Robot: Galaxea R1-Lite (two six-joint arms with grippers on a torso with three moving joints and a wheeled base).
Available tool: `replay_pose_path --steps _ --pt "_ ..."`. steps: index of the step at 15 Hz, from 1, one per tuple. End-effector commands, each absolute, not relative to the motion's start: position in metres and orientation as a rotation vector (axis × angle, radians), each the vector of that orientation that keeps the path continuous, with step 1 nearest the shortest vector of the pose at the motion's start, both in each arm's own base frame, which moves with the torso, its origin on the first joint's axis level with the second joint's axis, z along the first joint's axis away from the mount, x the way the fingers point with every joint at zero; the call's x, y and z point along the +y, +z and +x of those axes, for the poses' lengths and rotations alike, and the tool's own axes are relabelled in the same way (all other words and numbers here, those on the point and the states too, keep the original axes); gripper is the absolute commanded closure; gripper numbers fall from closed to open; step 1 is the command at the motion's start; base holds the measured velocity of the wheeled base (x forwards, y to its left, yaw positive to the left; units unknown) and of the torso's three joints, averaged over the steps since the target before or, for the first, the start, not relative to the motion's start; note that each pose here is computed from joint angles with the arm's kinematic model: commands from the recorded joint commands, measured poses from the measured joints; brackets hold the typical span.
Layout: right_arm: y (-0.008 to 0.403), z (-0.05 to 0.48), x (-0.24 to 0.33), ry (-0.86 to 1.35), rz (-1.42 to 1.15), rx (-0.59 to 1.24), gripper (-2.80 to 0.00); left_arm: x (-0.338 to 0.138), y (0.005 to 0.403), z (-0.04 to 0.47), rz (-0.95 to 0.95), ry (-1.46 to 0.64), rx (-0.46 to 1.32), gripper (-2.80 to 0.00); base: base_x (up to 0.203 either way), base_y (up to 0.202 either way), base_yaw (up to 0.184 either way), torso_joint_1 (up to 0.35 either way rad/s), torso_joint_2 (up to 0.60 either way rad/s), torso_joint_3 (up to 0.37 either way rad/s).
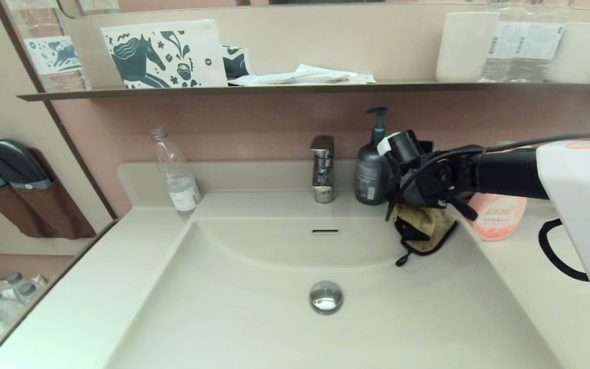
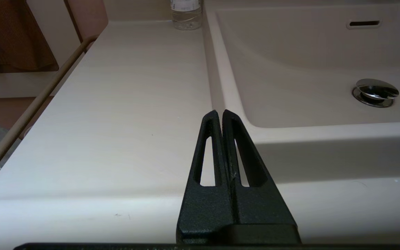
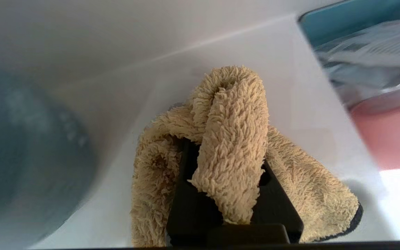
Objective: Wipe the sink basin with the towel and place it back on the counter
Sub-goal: Wipe the sink
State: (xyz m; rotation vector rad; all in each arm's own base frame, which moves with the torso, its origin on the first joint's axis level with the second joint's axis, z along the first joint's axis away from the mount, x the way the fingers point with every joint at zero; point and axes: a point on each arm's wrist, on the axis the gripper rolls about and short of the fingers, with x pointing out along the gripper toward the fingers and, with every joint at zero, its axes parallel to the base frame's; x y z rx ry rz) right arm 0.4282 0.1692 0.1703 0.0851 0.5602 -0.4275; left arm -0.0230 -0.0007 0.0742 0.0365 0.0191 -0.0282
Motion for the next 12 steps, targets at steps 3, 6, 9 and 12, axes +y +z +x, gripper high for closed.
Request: replay_pose_path --steps 3,6,9,12 --pt "0.172 0.431 0.153 -0.463 0.087 0.570 0.00 -0.001 0.074 -0.023 0.037 -0.028 0.019 0.00 0.000 0.000 0.000 0.000 0.00 0.000" --pt "0.182 0.415 0.166 -0.427 0.070 0.599 0.00 -0.001 0.074 -0.023 0.037 -0.028 0.019 0.00 0.000 0.000 0.000 0.000 0.00 0.000" --pt "0.183 0.397 0.187 -0.401 0.073 0.642 0.00 -0.001 0.074 -0.023 0.037 -0.028 0.019 0.00 0.000 0.000 0.000 0.000 0.00 0.000" --pt "0.183 0.382 0.214 -0.329 0.086 0.655 0.00 -0.001 0.074 -0.023 0.037 -0.028 0.019 0.00 0.000 0.000 0.000 0.000 0.00 0.000"
